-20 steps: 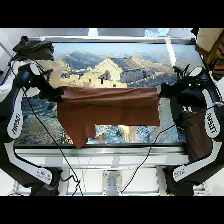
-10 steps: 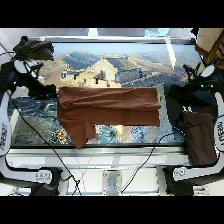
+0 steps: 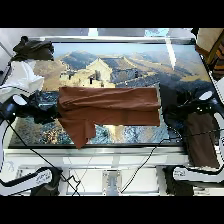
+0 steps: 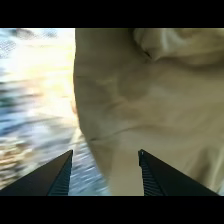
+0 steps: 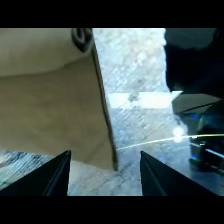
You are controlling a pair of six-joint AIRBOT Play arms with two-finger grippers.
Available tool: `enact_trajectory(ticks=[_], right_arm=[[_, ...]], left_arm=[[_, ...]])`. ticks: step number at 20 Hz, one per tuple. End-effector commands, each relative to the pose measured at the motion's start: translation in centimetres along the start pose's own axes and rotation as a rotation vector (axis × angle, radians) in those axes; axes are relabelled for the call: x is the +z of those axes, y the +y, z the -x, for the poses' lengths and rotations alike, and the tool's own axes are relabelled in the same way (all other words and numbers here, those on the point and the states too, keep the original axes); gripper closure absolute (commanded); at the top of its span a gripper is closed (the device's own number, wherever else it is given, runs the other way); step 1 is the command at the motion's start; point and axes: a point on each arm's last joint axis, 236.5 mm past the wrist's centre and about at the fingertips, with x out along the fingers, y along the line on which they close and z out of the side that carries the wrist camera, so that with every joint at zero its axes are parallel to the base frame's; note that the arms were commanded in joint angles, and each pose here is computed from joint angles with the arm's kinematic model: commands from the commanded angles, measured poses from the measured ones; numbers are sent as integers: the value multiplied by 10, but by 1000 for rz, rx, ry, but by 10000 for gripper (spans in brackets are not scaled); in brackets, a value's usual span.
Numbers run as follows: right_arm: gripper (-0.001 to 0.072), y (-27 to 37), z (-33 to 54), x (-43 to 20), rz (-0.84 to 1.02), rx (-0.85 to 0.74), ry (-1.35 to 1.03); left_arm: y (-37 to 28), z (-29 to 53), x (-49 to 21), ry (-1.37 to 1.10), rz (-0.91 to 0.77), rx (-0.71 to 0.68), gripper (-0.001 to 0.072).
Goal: Fold the shirts.
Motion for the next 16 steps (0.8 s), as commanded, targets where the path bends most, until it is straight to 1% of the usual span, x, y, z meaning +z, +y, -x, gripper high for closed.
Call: enact_trajectory(ticks=[1, 5, 8, 10, 11, 16], right_arm=[[210, 1, -10, -9, -6, 26, 1], [211, 1, -7, -7, 2, 23, -15], [211, 3, -3, -5, 8, 22, -27], [211, 4, 0, -4, 13, 20, -39], [211, 5, 2, -3, 14, 20, -48], [211, 10, 8, -4, 23, 26, -57]], left_arm=[[-9, -10, 0, -41, 89, -67, 235], [-5, -21, -27, 93, 103, -63, 235], [-5, -26, -37, 135, 117, -63, 235], [-10, -29, -43, 157, 100, -63, 241], [-13, -31, -46, 168, 89, -63, 259], [-36, -56, -80, 304, 36, -40, 259]])
